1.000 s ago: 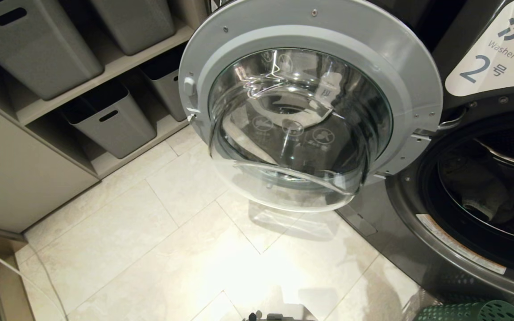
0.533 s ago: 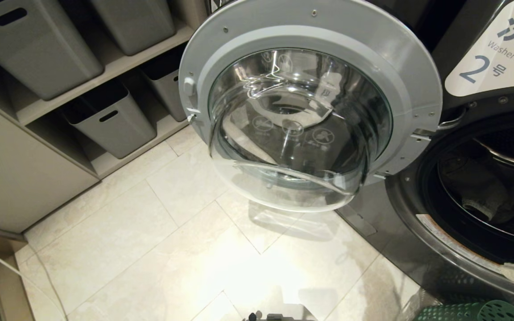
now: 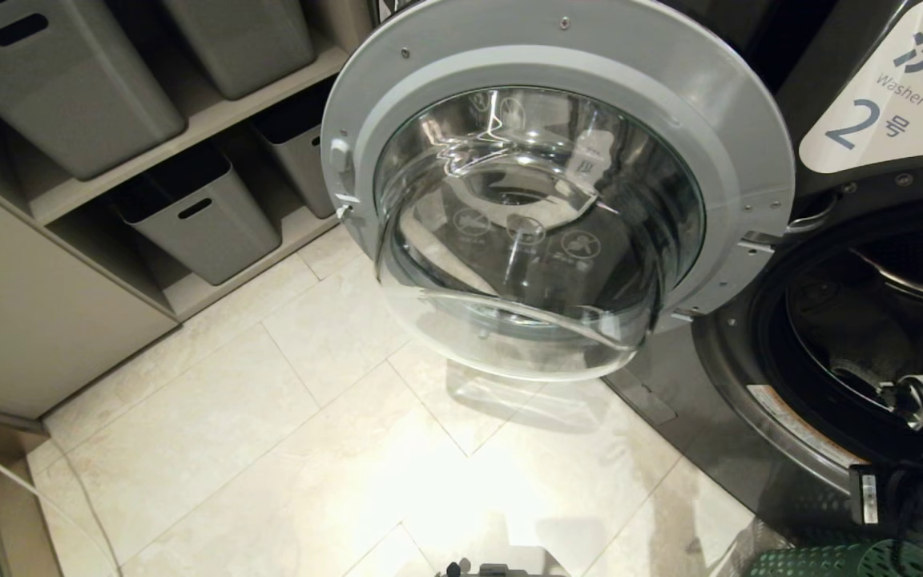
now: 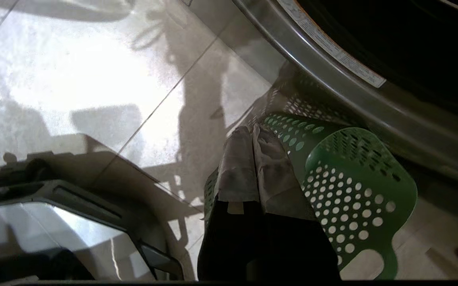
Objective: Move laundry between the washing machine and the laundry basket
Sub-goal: Pick a cloth and place it into the basket
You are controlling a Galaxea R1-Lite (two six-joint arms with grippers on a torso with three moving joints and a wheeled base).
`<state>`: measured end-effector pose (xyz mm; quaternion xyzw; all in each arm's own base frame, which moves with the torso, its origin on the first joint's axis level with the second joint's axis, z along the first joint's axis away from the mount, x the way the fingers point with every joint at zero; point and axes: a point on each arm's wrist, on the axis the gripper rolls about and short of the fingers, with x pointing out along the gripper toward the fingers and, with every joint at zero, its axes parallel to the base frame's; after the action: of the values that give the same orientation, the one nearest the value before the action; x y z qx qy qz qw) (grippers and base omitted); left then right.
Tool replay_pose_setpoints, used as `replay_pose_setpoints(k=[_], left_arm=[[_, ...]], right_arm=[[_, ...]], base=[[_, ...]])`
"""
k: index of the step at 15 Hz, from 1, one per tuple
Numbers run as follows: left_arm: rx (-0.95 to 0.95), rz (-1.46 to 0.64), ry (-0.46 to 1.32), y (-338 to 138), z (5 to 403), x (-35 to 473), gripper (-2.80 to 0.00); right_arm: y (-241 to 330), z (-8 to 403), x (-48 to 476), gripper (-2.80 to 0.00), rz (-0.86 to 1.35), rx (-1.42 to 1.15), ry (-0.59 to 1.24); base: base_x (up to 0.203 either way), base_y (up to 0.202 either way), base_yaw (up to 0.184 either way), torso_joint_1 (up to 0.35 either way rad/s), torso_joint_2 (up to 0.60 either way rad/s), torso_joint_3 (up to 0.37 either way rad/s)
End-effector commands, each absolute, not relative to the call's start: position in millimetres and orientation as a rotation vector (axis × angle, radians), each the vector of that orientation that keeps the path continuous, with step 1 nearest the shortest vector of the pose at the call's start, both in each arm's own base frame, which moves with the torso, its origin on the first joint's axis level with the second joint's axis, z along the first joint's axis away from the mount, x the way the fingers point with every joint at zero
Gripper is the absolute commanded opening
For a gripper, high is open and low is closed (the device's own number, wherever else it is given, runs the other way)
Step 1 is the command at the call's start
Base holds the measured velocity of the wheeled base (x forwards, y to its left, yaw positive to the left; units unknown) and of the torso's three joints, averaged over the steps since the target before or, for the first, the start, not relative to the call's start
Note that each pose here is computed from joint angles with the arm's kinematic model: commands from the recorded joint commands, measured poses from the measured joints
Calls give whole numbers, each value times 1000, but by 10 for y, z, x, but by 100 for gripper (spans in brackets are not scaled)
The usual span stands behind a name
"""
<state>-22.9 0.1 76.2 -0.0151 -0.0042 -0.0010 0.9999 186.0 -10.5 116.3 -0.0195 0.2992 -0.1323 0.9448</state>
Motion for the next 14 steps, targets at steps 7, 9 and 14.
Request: replay_pose_setpoints(k=[7,9,14], left_arm=[[-31,-2,-8,1,758,-228,-280],[-31,-2,-8,1,758,-228,-280],[-31,-2,-8,1,758,-228,-280]], right_arm=[[-349,957,2833,-280,-404,-9,556],[-478,1031,3053,-280,-446,2,504],[-954,1160,3219,-280,-583,-67,459]], base=[[0,0,0,0,0,0],[0,0,0,0,0,0],[0,0,0,0,0,0]])
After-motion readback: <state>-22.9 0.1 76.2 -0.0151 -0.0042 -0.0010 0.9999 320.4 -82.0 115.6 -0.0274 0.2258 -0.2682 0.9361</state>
